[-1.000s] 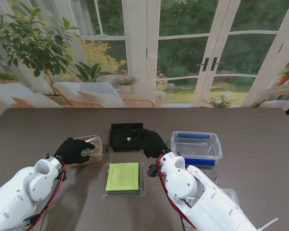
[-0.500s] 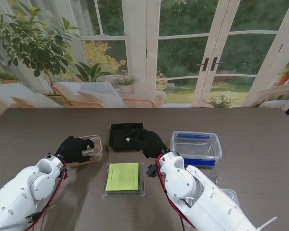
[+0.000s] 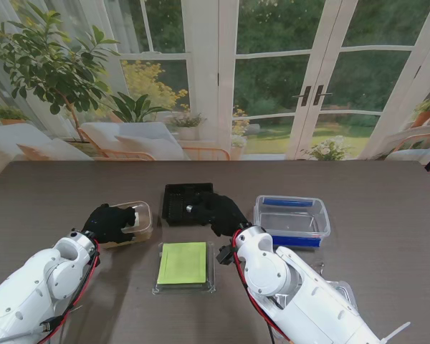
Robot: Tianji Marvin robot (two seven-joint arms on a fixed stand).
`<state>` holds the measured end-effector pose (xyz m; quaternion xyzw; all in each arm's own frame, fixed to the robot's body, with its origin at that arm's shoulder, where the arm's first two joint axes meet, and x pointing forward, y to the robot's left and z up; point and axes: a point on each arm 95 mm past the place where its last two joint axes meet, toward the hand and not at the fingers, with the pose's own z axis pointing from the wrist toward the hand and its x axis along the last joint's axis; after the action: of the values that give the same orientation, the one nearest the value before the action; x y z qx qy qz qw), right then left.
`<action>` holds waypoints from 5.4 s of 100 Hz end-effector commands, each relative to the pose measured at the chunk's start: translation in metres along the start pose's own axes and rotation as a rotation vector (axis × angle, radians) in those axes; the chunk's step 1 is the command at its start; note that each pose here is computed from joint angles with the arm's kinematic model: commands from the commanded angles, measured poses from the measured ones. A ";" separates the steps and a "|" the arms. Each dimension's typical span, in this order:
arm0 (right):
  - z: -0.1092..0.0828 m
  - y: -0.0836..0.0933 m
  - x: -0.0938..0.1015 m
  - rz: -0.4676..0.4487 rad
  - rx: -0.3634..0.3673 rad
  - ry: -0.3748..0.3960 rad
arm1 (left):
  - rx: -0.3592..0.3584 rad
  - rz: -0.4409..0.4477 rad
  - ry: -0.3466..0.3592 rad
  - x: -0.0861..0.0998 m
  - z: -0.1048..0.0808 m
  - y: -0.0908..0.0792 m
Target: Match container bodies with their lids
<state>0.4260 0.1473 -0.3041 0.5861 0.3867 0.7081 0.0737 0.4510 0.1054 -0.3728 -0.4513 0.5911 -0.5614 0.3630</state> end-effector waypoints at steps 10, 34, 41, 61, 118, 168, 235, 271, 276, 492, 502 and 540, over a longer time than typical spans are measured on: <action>0.000 -0.006 0.002 0.008 0.019 0.006 | -0.071 0.013 -0.032 -0.012 -0.009 0.020; 0.001 -0.008 0.003 0.008 0.022 0.010 | -0.059 0.030 -0.037 -0.019 -0.005 0.018; 0.001 -0.008 0.003 0.009 0.021 0.010 | -0.052 0.036 -0.039 -0.021 -0.004 0.017; 0.002 -0.009 0.002 0.012 0.023 0.010 | -0.021 0.047 -0.042 -0.024 0.000 0.014; 0.004 -0.011 0.002 0.022 0.033 0.006 | 0.021 0.071 -0.030 -0.030 0.016 0.004; 0.013 -0.012 -0.005 0.031 0.050 -0.009 | -0.006 0.092 -0.053 -0.041 0.036 0.001; 0.015 -0.012 -0.009 0.038 0.059 -0.013 | -0.062 0.161 -0.064 -0.046 0.036 -0.005; 0.013 -0.012 -0.010 0.040 0.065 -0.018 | -0.109 0.186 -0.050 -0.044 0.027 0.000; 0.013 -0.013 -0.011 0.041 0.067 -0.018 | -0.115 0.191 -0.050 -0.044 0.026 -0.001; -0.074 0.063 -0.028 0.007 -0.207 0.041 | 0.292 -0.538 0.141 0.073 0.025 -0.032; -0.079 0.064 -0.033 0.003 -0.208 0.056 | 0.277 -0.571 0.150 0.075 0.024 -0.029; -0.094 0.066 -0.038 0.010 -0.244 0.059 | 0.241 -0.583 0.176 0.084 0.033 -0.019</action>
<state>0.3814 0.0355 -0.2923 0.5504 0.2978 0.7677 0.1380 0.4527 0.0250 -0.3501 -0.5054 0.3924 -0.7424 0.1984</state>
